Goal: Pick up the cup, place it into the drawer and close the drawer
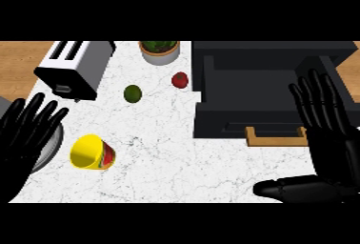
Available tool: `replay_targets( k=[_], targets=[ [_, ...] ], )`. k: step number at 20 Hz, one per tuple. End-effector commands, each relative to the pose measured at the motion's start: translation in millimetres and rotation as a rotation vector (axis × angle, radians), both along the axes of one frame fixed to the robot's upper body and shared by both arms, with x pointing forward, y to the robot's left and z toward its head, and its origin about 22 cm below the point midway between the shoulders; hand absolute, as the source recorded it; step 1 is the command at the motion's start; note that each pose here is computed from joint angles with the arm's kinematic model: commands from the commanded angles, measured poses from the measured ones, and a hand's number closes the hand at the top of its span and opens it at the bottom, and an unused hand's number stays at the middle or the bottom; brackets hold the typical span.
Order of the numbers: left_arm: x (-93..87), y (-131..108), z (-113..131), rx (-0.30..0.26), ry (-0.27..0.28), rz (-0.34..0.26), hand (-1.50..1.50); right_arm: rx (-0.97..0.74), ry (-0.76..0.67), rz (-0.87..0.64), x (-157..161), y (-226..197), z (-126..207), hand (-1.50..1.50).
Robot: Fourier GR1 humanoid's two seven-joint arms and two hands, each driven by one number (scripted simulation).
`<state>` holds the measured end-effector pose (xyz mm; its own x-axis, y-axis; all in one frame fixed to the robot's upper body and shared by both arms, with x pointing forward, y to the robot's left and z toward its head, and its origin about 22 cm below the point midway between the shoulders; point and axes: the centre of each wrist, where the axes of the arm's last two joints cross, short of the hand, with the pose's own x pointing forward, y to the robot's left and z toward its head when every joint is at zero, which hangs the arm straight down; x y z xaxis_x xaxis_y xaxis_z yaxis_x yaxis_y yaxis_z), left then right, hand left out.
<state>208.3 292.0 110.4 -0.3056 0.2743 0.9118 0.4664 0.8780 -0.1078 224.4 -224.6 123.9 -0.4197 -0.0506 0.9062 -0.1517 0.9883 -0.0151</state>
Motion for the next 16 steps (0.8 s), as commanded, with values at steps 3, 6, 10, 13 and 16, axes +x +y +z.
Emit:
replay_targets(
  k=[3, 6, 10, 13, 16],
  targets=[
    [7.2, 17, -8, -0.003, 0.038, 0.006, -1.5, -0.036, -0.016, 0.001, 21, -3, 8, -1.5],
    [14.1, 10, -26, 0.016, 0.054, 0.049, -1.5, -0.014, -0.004, -0.011, 9, -6, 22, -1.5],
    [11.9, 18, -28, 0.041, 0.116, 0.061, -1.5, -0.013, -0.017, -0.001, 4, 15, 20, -1.5],
    [11.9, 40, -52, 0.064, 0.118, 0.07, -1.5, -0.015, -0.014, -0.004, -8, -15, 14, -1.5],
    [-1.7, 23, -77, 0.08, 0.138, 0.079, -1.5, 0.001, -0.01, -0.009, 7, -13, -9, -1.5]
  ],
)
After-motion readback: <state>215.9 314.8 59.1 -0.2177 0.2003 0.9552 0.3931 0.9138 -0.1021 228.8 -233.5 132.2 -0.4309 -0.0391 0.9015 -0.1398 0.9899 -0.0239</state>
